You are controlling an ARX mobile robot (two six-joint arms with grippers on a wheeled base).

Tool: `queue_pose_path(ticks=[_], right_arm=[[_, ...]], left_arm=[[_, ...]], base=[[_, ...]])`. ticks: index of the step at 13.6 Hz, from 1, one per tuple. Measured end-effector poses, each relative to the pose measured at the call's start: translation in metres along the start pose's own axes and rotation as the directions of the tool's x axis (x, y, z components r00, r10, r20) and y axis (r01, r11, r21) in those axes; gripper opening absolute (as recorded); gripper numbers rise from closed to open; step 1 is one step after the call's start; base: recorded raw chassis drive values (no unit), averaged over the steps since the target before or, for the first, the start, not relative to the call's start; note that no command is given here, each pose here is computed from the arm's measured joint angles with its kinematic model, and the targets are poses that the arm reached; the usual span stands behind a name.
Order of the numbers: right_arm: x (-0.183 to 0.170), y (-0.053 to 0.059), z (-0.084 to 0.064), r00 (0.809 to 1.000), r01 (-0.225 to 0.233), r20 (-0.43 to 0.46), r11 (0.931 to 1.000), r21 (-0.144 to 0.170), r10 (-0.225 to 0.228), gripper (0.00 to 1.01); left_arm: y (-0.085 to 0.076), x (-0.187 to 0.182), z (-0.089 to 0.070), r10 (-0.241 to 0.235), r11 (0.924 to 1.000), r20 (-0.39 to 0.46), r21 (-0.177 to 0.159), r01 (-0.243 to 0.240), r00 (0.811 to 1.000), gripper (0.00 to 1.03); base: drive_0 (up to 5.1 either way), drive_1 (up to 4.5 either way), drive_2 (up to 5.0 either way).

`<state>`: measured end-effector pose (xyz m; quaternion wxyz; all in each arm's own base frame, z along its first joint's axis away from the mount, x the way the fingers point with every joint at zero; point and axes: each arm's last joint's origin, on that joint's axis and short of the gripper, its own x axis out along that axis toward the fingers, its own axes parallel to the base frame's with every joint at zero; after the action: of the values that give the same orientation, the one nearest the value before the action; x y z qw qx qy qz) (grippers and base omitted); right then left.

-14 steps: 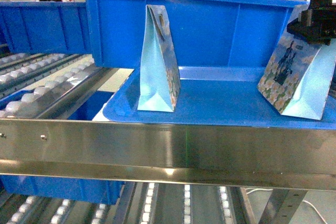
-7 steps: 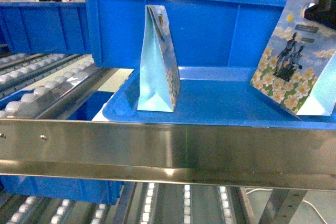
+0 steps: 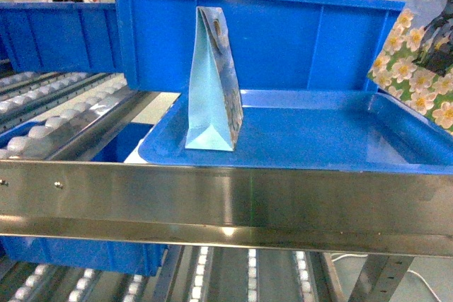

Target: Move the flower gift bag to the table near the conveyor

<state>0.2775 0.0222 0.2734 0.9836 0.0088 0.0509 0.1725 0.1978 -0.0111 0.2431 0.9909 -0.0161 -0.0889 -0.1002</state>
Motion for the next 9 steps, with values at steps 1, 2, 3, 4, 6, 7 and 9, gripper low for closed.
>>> queue_pose_path(ticks=[1,2,3,4,6,7,9], right_arm=[[-0.014,0.0,0.001,1.0,0.005,0.021,1.0,-0.002,-0.005,0.03],[-0.028,0.0,0.001,0.999,0.017,0.04,0.9999,-0.003,-0.017,0.03],[-0.043,0.0,-0.001,0.998,0.032,0.05,0.9995,-0.006,-0.032,0.03],[-0.056,0.0,-0.003,0.997,0.048,0.064,0.9988,-0.007,-0.047,0.03],[-0.077,0.005,-0.009,0.995,0.051,0.083,0.9987,0.0,-0.051,0.03],[-0.085,0.012,-0.014,0.996,0.044,0.082,0.999,0.001,-0.044,0.03],[-0.094,0.022,-0.024,0.997,0.038,0.071,0.9993,0.003,-0.039,0.03]], left_arm=[[0.0,0.0,0.0,0.0,1.0,0.0,0.0,0.0,1.0,0.98],[0.0,0.0,0.0,0.0,1.0,0.0,0.0,0.0,1.0,0.98],[0.0,0.0,0.0,0.0,1.0,0.0,0.0,0.0,1.0,0.98],[0.0,0.0,0.0,0.0,1.0,0.0,0.0,0.0,1.0,0.98],[0.0,0.0,0.0,0.0,1.0,0.0,0.0,0.0,1.0,0.98],[0.0,0.0,0.0,0.0,1.0,0.0,0.0,0.0,1.0,0.98],[0.0,0.0,0.0,0.0,1.0,0.0,0.0,0.0,1.0,0.98]], base=[[0.0,0.0,0.0],[0.0,0.0,0.0],[0.0,0.0,0.0],[0.0,0.0,0.0],[0.0,0.0,0.0],[0.0,0.0,0.0],[0.0,0.0,0.0]])
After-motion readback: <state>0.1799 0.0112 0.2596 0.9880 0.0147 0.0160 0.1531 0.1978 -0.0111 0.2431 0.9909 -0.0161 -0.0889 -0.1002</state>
